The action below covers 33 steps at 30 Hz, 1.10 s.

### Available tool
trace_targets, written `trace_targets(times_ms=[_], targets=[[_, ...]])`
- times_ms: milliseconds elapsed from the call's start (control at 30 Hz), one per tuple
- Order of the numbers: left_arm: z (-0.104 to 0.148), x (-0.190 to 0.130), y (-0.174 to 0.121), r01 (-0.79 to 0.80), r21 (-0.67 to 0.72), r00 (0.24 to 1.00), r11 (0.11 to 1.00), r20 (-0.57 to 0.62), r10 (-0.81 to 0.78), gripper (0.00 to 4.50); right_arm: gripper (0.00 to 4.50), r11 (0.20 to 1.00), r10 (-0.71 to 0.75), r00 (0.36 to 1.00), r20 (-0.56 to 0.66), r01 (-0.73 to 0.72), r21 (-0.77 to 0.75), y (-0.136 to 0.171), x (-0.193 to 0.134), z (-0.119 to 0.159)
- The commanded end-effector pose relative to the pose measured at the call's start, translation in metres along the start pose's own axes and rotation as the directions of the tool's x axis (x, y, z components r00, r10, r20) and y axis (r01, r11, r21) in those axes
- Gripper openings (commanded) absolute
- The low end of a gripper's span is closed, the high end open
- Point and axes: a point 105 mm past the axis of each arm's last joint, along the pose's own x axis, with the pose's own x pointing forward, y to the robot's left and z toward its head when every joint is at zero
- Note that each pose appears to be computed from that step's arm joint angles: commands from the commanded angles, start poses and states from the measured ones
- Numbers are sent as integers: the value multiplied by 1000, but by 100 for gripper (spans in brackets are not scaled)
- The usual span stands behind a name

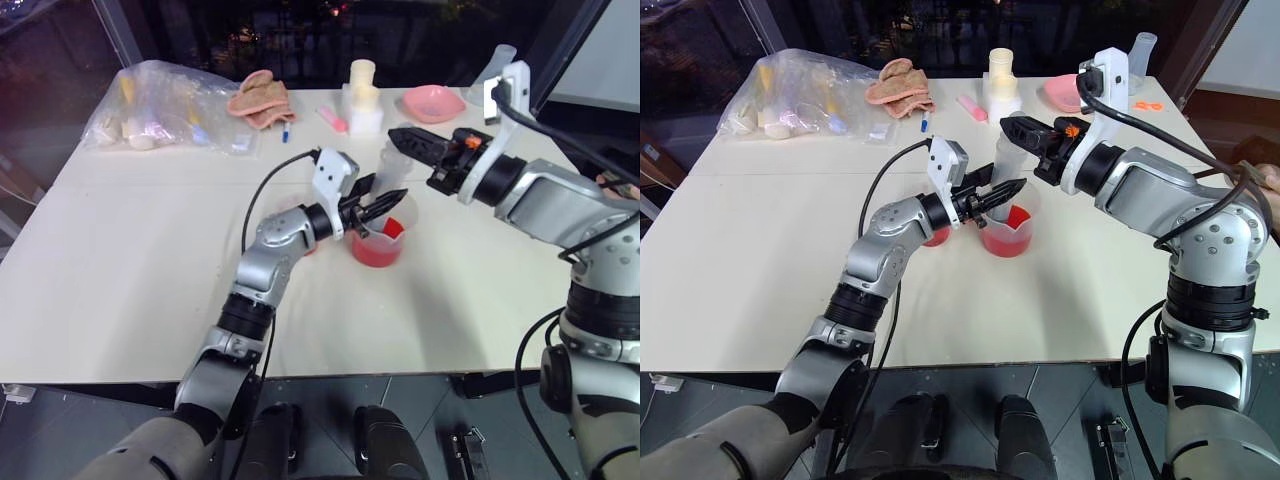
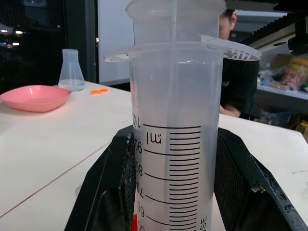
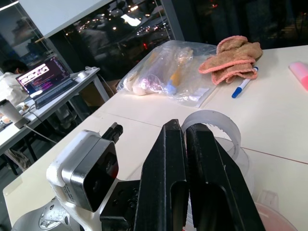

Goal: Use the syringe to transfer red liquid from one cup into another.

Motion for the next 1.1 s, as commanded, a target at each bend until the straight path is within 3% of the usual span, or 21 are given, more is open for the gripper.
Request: trace_targets(times_ms=[33,867,967,1100], targets=[[-26,5,-21,85,-39,993,996,-83,-88,161,2,995,83,978,193,-70,-71,22,-13,53],[-21,8,-19,71,-39,995,997,-65,-73,161,2,996,60,983,174,-48,-75,18,-12,47],[-12,9,-13,51,-37,998,998,-37,-52,161,90,995,78,984,160,-69,-67,21,-12,42],[0,12,-8,32,-35,999,999,-2,-32,161,292,996,72,986,149,-63,-64,21,-13,39]])
